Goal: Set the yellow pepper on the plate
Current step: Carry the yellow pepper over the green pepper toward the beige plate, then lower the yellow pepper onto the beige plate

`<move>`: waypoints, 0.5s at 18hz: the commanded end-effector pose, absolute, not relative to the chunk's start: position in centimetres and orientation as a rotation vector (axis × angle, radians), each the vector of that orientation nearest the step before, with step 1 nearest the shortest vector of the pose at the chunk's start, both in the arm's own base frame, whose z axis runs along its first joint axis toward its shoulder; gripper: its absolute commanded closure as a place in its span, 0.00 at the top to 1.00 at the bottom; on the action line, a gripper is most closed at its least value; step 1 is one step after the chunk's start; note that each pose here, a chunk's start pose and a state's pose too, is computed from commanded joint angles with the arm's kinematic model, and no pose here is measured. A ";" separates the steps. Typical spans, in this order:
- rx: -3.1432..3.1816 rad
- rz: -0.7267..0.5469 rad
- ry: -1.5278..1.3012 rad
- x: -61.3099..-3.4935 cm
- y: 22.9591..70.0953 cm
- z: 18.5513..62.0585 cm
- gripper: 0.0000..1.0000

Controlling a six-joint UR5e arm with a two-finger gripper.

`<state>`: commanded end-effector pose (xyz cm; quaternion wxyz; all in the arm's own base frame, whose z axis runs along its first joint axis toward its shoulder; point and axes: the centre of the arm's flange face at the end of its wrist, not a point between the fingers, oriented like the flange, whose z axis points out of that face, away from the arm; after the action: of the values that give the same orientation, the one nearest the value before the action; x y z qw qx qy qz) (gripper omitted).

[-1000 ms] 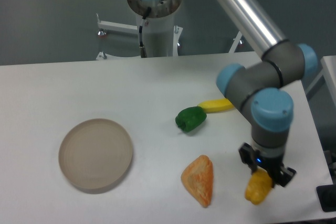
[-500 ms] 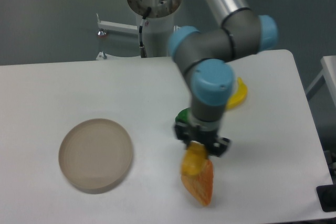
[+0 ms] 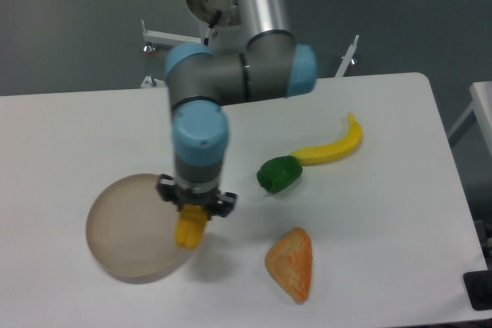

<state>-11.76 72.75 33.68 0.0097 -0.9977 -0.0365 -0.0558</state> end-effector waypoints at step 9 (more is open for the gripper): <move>-3.062 0.078 -0.009 -5.0 72.5 30.7 0.61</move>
<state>-4.98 72.55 30.69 0.0393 -0.9989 -0.0030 0.0256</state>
